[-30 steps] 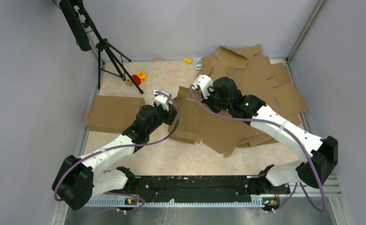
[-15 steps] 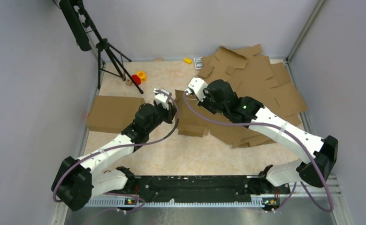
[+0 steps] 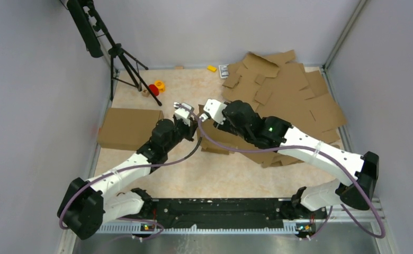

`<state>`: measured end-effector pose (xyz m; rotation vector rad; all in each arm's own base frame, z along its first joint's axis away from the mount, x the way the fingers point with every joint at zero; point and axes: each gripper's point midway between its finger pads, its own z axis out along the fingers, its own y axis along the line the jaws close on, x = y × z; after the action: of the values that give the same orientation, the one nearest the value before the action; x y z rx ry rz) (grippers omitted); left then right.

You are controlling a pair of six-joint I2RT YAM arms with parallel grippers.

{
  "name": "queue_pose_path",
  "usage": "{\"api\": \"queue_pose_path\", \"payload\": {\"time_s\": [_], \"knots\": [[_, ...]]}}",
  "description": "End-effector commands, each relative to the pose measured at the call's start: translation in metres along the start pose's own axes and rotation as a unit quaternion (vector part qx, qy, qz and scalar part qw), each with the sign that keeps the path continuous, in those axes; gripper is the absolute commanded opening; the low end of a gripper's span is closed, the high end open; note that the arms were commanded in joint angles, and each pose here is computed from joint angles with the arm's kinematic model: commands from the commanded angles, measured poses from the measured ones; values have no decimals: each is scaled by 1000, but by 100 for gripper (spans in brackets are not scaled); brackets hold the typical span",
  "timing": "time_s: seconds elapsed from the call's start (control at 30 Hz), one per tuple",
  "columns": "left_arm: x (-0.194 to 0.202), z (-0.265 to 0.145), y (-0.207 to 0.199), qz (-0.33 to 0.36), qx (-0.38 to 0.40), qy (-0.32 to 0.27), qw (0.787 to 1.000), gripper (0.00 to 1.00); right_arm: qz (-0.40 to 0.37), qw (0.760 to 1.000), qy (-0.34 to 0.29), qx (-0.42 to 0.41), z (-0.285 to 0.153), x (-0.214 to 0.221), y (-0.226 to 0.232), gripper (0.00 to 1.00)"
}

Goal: Fold the paper box
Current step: Fold the paper box at the center of the board.

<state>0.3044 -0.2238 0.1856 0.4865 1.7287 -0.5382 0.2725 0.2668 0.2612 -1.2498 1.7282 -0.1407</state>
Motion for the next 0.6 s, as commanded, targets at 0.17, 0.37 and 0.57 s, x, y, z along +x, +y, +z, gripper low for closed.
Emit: {"api": "queue_pose_path", "payload": {"time_s": [0.17,0.37,0.57], "knots": [[-22,-7,-11,11,28,-58,998,0,100,991,-80,-34,-44,-23,1,63],[-19,-7,-16,7,40,-58,997,0,245,958,-136,-67,-66,-39,-28,69],[-19,-9,-18,6,43,-59,997,0,352,921,-149,-78,-60,-29,-53,68]]}}
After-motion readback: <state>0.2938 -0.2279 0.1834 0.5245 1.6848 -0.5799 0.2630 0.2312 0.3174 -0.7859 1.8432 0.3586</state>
